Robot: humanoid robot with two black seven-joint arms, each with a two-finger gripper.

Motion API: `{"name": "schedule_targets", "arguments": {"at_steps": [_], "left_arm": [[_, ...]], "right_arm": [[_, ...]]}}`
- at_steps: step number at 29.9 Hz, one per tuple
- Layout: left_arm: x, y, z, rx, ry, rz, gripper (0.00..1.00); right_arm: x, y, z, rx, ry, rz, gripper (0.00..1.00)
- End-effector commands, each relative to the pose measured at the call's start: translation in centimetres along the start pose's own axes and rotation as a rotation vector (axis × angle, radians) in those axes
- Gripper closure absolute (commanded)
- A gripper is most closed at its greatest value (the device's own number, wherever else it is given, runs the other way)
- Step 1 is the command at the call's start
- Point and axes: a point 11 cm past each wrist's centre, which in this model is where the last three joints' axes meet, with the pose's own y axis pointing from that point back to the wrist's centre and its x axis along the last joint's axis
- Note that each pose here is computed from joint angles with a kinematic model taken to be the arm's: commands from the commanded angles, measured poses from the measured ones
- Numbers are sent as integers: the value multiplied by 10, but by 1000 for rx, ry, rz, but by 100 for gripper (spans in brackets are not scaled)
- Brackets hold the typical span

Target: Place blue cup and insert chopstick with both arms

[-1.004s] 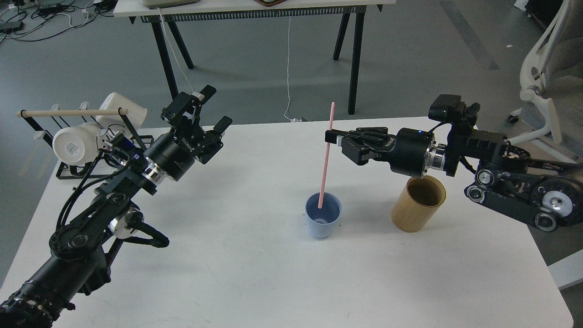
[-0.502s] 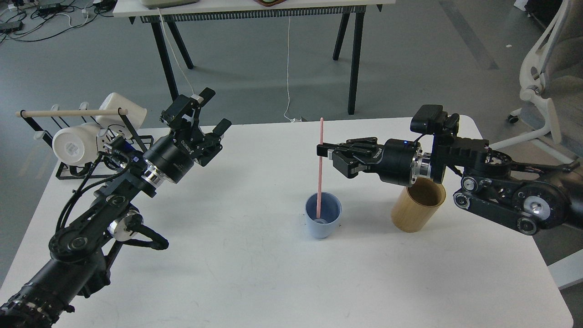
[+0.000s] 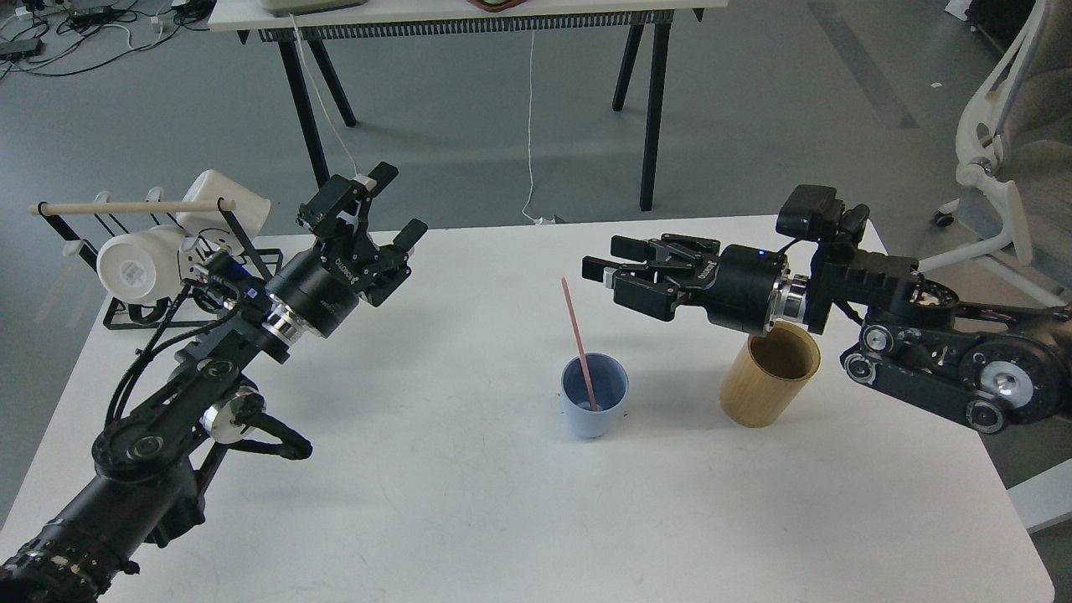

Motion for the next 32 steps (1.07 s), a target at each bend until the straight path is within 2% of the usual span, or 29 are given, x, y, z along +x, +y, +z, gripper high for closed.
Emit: {"name": "schedule_targets", "arguments": {"at_steps": [1,6,11,14,21,32], "left_arm": [[0,-2,2,-5,0,-2,5],[-4,-4,2,-13,10,-5,5],[-3,-8,8,-33,8,-7,5],[-1,-9,12,-50,26,3,5],[3,-8,16,-70,53,21,5],[3,-6,15,-71,59,27,5]], "right_arm": [[29,13,4,-30,-139,137,2],[69,31,21,-63,-507,455,2],[76,60,48,-71,-921,728,1],[64,66,53,-22,-1076,706,1],[40,80,66,106,-1253,488,1],[49,84,74,163,-1369,624,1]]}}
